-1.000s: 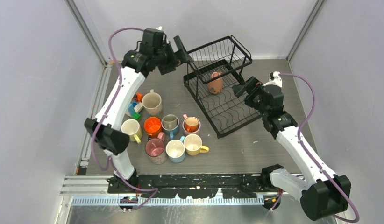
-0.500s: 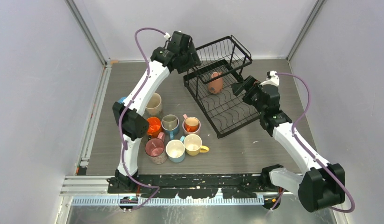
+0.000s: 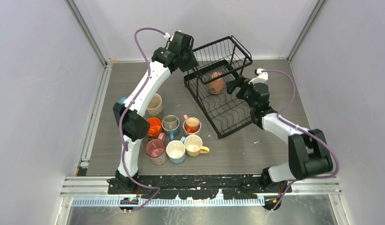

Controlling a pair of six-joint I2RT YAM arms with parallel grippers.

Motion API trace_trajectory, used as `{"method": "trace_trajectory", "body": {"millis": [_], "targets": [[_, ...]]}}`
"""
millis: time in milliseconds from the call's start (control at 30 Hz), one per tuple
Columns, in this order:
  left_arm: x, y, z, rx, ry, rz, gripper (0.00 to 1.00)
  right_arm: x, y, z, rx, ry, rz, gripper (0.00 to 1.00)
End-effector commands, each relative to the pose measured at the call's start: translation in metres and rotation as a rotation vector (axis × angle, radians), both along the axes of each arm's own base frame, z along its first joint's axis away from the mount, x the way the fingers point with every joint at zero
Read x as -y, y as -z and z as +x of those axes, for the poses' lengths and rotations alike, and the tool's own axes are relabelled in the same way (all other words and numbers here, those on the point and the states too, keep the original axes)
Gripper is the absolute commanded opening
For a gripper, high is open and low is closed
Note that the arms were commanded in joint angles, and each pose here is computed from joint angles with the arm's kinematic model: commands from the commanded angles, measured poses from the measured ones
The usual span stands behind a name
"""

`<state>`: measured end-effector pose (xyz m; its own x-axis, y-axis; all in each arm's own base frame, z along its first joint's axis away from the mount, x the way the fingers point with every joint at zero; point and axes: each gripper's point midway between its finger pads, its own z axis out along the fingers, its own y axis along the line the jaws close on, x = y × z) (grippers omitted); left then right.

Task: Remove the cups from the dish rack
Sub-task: Unload the cup from the dish rack.

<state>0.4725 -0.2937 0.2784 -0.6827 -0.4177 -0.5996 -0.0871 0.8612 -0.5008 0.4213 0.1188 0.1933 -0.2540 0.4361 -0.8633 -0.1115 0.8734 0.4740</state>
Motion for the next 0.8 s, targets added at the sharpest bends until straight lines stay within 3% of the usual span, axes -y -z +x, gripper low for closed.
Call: {"method": "trace_trajectory", "body": {"millis": [0,433,767], "targets": [[-0.004,-0.01,-0.001,0.01,-0.006,0.0,0.3,-0.012,-0.015,0.025,0.187,-0.063,-0.047,1.0],[0.001,-0.011,-0.006,-0.008,0.034,-0.016,0.18,-0.041,0.011,0.069,0.28,-0.089,-0.176,1.0],[0.005,-0.01,-0.009,-0.016,0.052,-0.028,0.1,-0.062,0.018,0.086,0.303,-0.116,-0.183,1.0]]}}
